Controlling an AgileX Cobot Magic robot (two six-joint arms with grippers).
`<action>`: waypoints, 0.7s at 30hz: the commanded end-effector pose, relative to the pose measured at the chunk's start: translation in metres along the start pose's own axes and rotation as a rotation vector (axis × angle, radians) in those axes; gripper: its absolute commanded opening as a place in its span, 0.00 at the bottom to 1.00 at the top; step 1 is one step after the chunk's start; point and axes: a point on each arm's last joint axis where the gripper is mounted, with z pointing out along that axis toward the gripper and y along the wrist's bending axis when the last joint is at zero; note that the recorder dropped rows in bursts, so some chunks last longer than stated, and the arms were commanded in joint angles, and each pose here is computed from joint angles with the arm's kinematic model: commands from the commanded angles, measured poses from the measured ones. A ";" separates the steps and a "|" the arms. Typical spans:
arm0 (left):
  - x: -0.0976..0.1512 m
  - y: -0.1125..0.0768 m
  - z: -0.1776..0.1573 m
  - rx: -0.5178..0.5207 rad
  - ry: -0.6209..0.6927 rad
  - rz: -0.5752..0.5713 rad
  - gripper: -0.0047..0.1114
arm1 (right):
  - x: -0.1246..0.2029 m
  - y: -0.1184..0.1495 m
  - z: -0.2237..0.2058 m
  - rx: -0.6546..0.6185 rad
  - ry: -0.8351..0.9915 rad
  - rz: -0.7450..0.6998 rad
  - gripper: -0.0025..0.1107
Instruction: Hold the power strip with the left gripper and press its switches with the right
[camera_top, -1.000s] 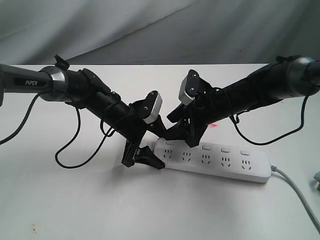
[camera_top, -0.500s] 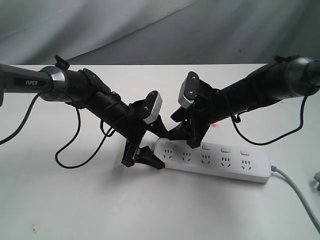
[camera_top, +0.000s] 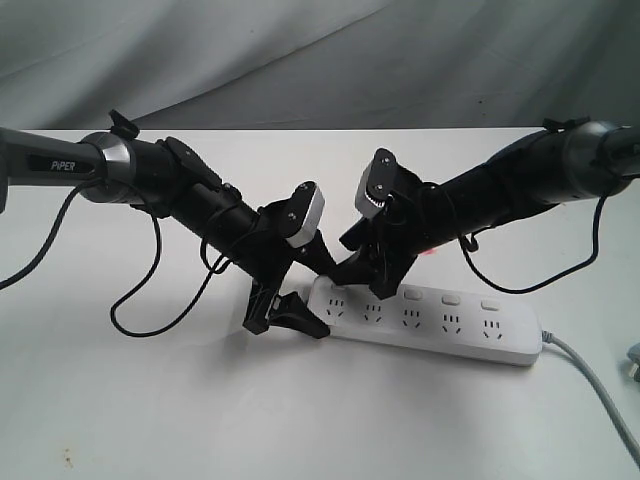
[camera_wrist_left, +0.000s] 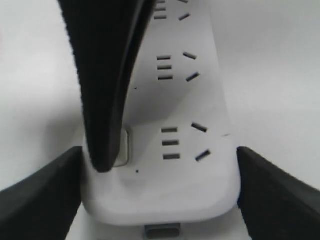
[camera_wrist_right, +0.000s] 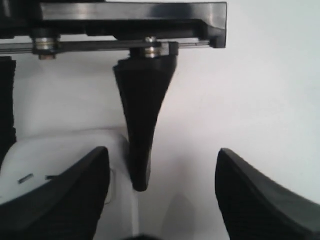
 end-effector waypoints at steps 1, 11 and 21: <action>-0.003 0.000 0.001 -0.001 -0.008 0.008 0.32 | 0.015 0.003 0.002 -0.028 0.135 -0.048 0.53; -0.003 0.000 0.001 -0.001 -0.008 0.008 0.32 | 0.016 -0.001 0.002 0.011 0.153 -0.047 0.53; -0.003 0.000 0.001 -0.001 -0.008 0.008 0.32 | 0.025 -0.002 0.011 0.012 0.159 -0.016 0.53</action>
